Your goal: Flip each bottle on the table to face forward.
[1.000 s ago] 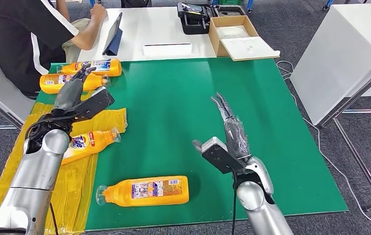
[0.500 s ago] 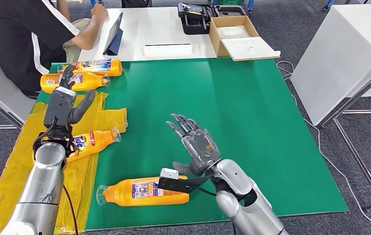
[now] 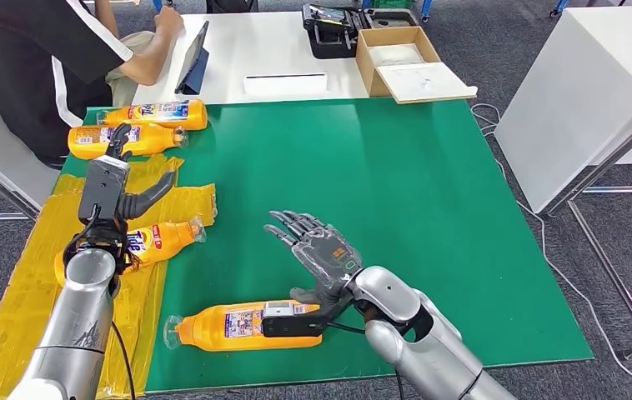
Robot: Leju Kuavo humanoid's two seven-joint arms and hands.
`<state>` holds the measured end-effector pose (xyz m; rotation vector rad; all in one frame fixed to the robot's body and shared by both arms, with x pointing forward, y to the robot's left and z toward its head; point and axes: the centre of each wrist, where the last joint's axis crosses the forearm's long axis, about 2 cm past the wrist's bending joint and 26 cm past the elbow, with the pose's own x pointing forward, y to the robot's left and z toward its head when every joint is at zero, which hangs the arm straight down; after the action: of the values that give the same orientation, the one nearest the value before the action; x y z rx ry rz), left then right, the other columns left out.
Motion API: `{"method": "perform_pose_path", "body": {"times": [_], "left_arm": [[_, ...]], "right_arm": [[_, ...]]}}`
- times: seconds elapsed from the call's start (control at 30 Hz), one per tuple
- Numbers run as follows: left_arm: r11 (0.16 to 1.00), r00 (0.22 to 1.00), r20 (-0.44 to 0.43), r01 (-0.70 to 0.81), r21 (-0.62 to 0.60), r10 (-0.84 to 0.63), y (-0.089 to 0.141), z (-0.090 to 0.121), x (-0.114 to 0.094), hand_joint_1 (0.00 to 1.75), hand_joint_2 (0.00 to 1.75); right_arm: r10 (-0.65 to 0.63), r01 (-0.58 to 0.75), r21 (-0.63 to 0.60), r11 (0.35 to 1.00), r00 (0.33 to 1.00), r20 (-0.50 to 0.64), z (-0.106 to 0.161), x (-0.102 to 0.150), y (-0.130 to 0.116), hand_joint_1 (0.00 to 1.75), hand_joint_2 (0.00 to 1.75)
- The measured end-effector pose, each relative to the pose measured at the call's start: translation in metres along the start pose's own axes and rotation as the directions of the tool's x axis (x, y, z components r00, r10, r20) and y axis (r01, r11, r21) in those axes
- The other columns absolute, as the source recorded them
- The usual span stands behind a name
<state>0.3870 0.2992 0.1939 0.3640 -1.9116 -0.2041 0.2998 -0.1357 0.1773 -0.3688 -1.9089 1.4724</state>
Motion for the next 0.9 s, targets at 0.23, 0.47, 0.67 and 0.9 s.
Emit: {"method": "perform_pose_path", "body": {"times": [0.23, 0.47, 0.67, 0.9], "left_arm": [[1.000, 0.999, -0.035, -0.023, 0.002, 0.023, -0.002, 0.002, -0.011, 0.00, 1.75], [0.999, 0.997, -0.066, -0.030, 0.013, 0.031, -0.002, 0.003, -0.020, 0.00, 1.75], [0.999, 0.996, -0.085, -0.035, 0.025, 0.037, -0.002, 0.001, -0.024, 0.00, 1.75], [0.999, 0.994, -0.101, -0.032, 0.044, 0.036, -0.001, 0.001, -0.028, 0.00, 1.75]], "right_arm": [[-0.048, 0.040, 0.084, 0.996, 0.995, 0.088, -0.010, 0.002, -0.006, 0.00, 1.75], [-0.167, 0.153, 0.117, 0.981, 0.978, 0.124, -0.006, 0.005, 0.000, 0.00, 1.75], [-0.322, 0.302, 0.137, 0.943, 0.934, 0.156, -0.003, 0.011, 0.001, 0.00, 1.75], [-0.419, 0.396, 0.162, 0.904, 0.897, 0.142, 0.006, 0.017, 0.015, 0.00, 1.75]]}}
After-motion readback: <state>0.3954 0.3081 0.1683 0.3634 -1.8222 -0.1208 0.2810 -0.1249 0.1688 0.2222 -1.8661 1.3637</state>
